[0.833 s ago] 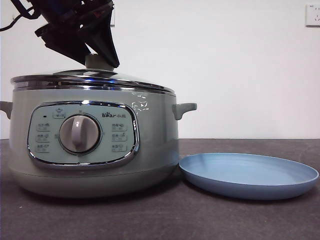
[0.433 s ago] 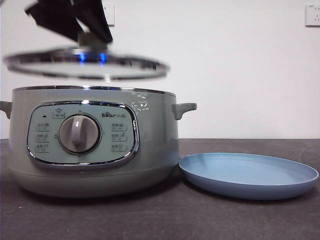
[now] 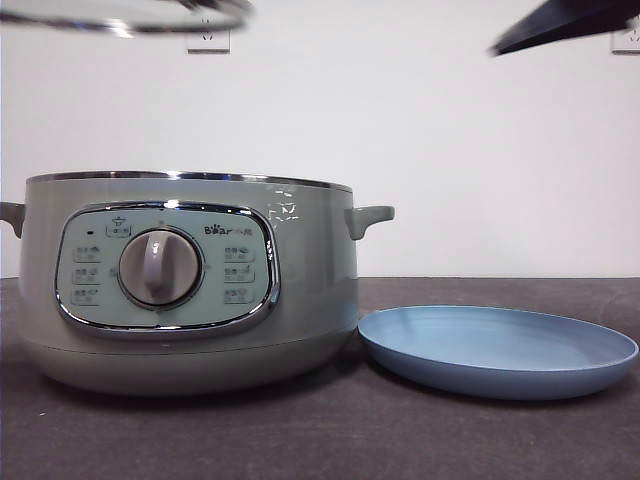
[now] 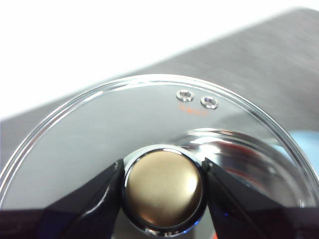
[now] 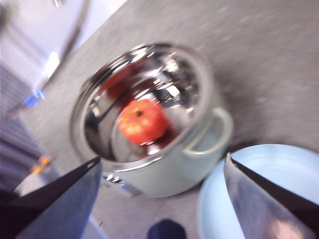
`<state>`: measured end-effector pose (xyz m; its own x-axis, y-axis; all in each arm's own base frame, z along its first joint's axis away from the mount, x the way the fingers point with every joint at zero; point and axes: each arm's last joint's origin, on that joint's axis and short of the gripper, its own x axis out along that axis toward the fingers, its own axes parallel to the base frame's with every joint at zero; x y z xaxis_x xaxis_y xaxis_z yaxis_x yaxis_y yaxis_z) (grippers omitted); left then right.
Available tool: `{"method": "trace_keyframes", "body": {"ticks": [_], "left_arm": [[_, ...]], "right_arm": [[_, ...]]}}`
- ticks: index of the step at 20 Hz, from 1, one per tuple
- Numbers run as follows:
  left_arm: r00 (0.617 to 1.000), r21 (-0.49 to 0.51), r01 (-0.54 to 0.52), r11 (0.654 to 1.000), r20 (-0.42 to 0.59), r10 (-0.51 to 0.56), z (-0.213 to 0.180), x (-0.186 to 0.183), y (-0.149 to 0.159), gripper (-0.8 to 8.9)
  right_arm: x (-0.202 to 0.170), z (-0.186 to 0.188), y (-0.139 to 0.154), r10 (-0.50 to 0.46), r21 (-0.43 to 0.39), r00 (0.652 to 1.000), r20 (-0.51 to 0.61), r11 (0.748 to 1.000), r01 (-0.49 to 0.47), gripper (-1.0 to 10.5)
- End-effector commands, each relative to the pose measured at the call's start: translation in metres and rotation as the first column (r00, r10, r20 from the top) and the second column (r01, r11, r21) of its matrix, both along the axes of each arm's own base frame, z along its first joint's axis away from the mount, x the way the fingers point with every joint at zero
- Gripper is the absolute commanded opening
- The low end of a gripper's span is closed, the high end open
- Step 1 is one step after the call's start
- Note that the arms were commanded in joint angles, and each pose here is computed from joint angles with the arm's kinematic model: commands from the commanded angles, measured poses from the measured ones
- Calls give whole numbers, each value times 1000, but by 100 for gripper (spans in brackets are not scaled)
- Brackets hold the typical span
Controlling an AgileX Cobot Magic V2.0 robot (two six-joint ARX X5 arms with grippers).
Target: Take the pumpkin out from the steamer,put the pumpkin in the blue plate,close the lid
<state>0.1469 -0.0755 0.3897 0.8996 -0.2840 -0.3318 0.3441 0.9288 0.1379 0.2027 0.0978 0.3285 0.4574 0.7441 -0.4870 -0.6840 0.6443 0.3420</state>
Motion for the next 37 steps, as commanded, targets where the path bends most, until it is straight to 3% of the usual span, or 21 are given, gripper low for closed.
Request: {"method": "trace_keyframes", "body": {"ticks": [1, 4, 7, 10, 14, 18, 21, 30, 31, 32, 33, 37], "left_arm": [[991, -14, -88, 996, 98, 89, 14, -20, 14, -9], [976, -16, -170, 985, 135, 171, 18, -39, 27, -9], [956, -8, -243, 970, 166, 241, 20, -57, 40, -9], [935, 14, -315, 949, 175, 308, 19, -67, 47, -9], [920, 77, -379, 922, 143, 366, 13, -68, 50, -9], [921, 83, -378, 922, 138, 365, 12, -68, 50, -9], [922, 87, -377, 922, 135, 364, 12, -68, 50, -9], [923, 94, -376, 922, 129, 363, 11, -68, 50, -9], [923, 95, -375, 922, 128, 362, 11, -69, 50, -9], [923, 95, -375, 922, 128, 362, 11, -69, 50, -9], [923, 95, -375, 922, 128, 362, 11, -69, 50, -9], [924, 90, -372, 924, 130, 359, 12, -68, 50, -9]], "right_arm": [[14, -4, 23, 52, -9, 998, -41, 999, -52, 414], [30, -4, 55, 122, -37, 990, -65, 992, -124, 483], [44, 0, 96, 170, -157, 984, -51, 972, -176, 512], [56, 4, 141, 201, -306, 977, -72, 928, -213, 512], [66, -4, 197, 234, -473, 969, -84, 846, -245, 513], [69, -28, 235, 256, -578, 964, -69, 778, -248, 513], [72, -52, 247, 271, -610, 958, -98, 744, -273, 513], [90, -107, 263, 271, -644, 948, -166, 698, -312, 488], [91, -107, 262, 268, -647, 950, -160, 698, -305, 330], [91, -107, 262, 268, -646, 950, -158, 700, -305, 79], [91, -104, 261, 267, -644, 951, -154, 703, -302, -8], [84, -72, 252, 271, -623, 957, -106, 732, -276, -8]]}}
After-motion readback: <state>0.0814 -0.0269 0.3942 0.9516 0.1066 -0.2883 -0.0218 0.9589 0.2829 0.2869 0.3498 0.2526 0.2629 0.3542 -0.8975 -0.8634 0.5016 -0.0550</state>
